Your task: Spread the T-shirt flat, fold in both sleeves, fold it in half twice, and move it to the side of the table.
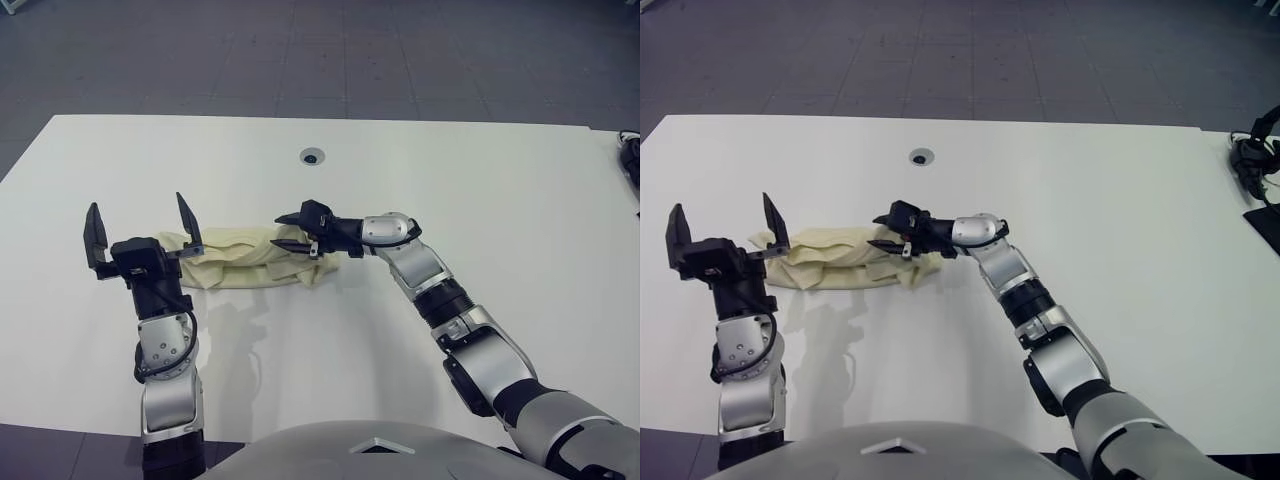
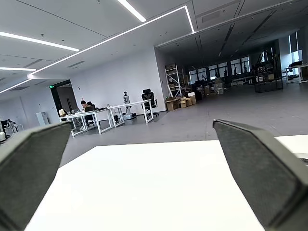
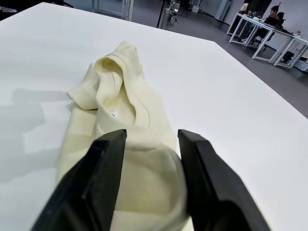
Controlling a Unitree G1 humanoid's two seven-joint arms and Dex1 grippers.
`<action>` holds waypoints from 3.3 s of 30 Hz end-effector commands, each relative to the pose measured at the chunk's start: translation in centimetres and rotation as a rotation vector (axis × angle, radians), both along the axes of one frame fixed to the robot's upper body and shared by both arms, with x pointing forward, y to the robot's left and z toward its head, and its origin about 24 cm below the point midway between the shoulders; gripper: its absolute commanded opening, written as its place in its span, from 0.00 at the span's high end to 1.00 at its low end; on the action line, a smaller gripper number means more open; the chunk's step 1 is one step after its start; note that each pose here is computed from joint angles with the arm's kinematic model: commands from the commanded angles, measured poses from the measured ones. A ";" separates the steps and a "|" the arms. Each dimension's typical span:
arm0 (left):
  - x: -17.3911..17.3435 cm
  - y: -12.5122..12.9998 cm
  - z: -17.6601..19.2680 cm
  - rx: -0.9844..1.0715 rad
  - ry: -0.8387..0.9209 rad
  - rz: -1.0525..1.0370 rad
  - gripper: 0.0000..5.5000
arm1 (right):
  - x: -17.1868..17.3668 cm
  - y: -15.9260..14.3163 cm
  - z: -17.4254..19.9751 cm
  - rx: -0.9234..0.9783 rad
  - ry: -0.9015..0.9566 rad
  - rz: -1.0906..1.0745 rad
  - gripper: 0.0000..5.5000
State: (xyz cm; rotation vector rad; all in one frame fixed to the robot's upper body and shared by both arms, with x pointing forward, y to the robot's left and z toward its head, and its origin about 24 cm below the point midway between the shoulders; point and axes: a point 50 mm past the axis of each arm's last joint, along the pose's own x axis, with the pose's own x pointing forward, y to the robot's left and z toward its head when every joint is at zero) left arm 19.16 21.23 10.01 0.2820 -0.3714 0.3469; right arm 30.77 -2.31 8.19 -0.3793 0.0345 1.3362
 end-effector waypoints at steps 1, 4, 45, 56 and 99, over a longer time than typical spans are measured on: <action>0.0 0.0 -0.3 -0.001 0.013 0.010 0.02 | -0.2 -0.6 -1.0 -0.071 0.000 0.008 0.77; 0.0 0.0 -0.3 -0.002 0.013 0.011 0.02 | -0.4 -1.0 -1.5 -0.109 0.002 0.010 0.86; 1.0 3.1 2.3 0.445 0.347 -0.750 0.02 | -5.4 -5.1 4.0 0.025 -0.216 0.047 1.00; 1.8 3.4 -0.1 1.037 0.666 -0.848 0.02 | -5.0 -5.4 3.8 0.020 -0.220 0.026 1.00; 5.4 2.6 3.2 1.236 0.495 -0.775 1.00 | -2.8 -9.3 5.4 0.062 -0.309 -0.174 1.00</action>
